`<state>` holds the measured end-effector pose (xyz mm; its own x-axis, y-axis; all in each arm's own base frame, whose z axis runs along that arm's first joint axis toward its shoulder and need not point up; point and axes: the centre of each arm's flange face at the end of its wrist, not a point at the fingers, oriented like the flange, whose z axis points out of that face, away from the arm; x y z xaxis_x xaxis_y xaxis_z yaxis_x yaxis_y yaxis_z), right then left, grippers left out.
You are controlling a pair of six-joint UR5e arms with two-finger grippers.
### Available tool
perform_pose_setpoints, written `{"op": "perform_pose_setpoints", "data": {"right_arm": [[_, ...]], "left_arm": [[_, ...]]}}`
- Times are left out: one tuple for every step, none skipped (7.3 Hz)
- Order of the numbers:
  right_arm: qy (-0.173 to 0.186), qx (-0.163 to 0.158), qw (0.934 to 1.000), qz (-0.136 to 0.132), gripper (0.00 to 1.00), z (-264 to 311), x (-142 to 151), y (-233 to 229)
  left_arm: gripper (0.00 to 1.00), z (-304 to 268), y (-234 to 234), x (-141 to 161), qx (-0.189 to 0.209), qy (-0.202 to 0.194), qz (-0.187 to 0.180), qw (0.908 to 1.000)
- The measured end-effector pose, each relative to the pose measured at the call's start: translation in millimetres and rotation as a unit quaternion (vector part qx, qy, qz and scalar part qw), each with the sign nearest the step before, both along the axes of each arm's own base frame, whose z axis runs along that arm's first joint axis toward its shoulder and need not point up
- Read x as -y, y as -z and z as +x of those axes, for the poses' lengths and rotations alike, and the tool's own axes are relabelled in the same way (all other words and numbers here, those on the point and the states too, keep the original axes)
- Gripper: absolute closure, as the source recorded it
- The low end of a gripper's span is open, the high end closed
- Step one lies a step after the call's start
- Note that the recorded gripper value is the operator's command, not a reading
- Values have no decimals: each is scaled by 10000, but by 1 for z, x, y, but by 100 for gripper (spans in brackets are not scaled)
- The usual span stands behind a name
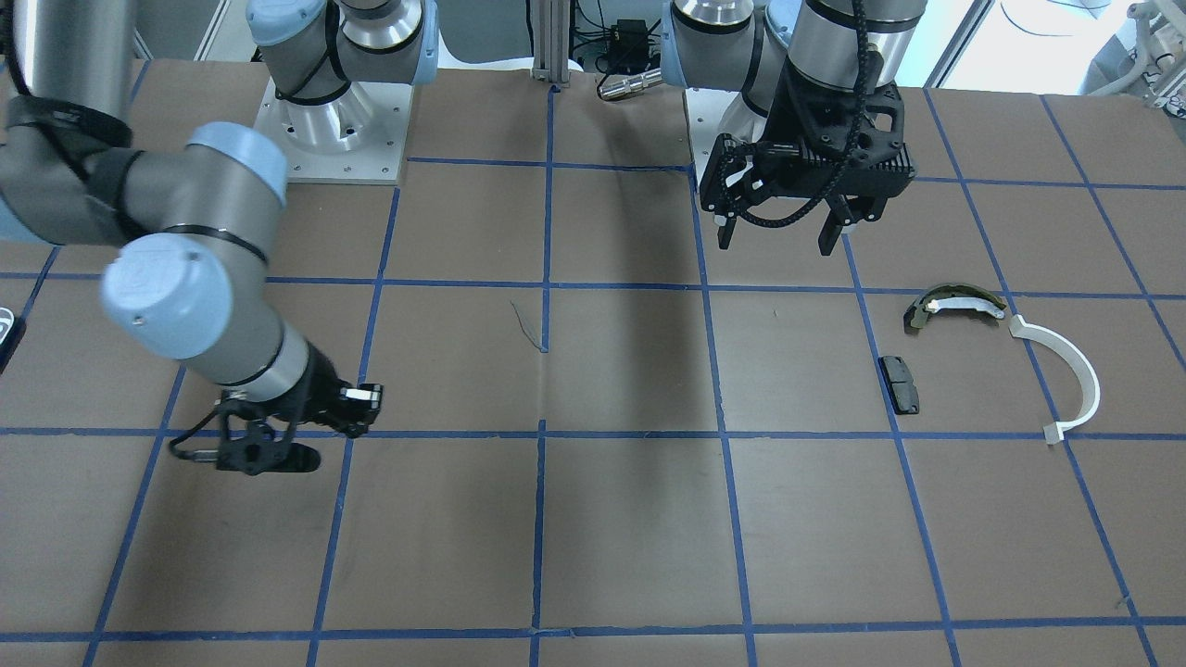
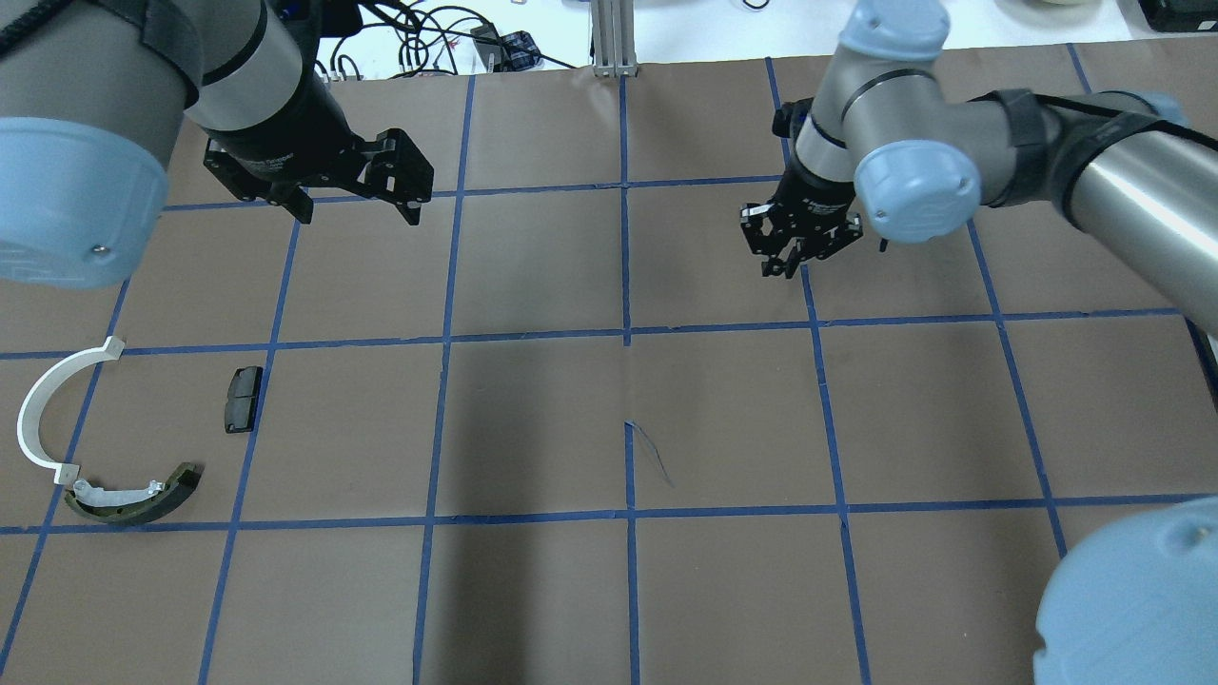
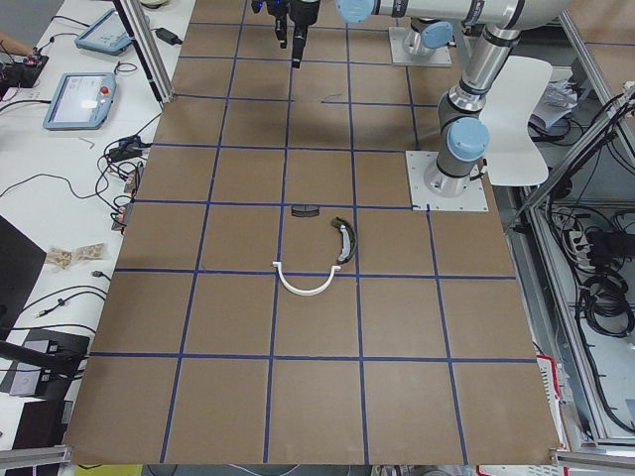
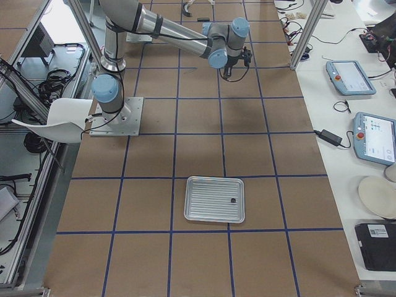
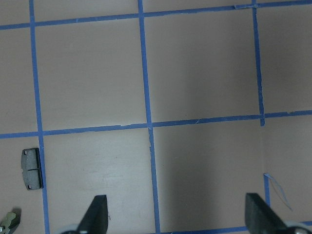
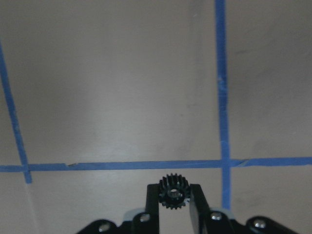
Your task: Place bearing gear from tray to pile
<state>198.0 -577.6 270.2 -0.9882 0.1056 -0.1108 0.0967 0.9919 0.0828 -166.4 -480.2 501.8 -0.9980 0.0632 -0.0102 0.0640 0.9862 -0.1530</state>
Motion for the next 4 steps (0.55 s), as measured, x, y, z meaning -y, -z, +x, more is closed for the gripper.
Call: {"op": "perform_pose_setpoints", "data": {"right_arm": [[211, -16, 9998, -59, 100, 42, -22, 14], [330, 13, 9994, -145, 100, 79, -49, 31], [367, 96, 9992, -159, 100, 107, -74, 45], [439, 185, 9988, -101, 100, 128, -94, 52]], "left_arm": [[0, 0, 0, 0, 0, -1, 1, 10000], [0, 0, 0, 0, 0, -3, 0, 10000], [0, 0, 0, 0, -2, -5, -4, 10000], [0, 1, 0, 1, -6, -14, -5, 10000]]}}
